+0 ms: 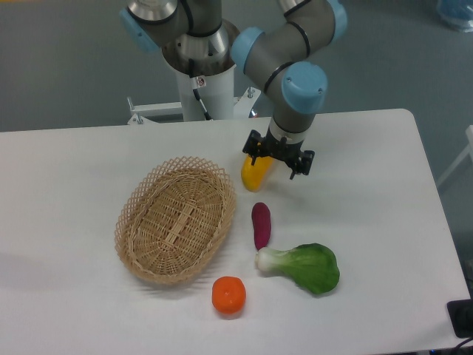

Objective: Pick up the mango from the table
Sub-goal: 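Lower the gripper around the yellow mango and close on it, then lift the held mango up and carry it away from the basket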

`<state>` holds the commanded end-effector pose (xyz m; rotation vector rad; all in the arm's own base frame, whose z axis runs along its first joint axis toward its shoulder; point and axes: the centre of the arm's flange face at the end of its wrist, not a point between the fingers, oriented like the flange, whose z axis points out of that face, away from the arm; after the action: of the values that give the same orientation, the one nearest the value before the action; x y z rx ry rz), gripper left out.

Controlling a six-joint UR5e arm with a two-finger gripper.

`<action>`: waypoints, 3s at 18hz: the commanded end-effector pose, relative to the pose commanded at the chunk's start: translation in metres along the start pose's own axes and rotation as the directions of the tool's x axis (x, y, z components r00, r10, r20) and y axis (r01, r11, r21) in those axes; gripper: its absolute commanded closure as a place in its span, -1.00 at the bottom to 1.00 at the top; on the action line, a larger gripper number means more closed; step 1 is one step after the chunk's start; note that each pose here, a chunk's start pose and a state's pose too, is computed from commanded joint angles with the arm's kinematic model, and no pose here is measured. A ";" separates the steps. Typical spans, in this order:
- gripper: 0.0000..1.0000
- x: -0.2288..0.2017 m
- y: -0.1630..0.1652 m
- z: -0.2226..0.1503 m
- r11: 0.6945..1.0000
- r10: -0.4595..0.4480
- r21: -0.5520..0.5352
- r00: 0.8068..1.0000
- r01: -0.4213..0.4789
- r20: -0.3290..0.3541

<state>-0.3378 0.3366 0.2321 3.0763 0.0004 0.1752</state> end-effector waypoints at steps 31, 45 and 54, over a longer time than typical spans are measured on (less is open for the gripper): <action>-0.75 0.014 -0.021 0.046 0.994 0.055 -0.093 0.998 -0.054 0.004; 0.08 -0.004 -0.028 0.008 0.997 0.057 -0.064 0.995 -0.052 0.081; 0.11 -0.082 -0.012 -0.072 0.999 -0.021 0.045 0.979 0.012 0.204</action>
<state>-0.4278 0.3527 0.2931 3.1208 0.0202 -0.1444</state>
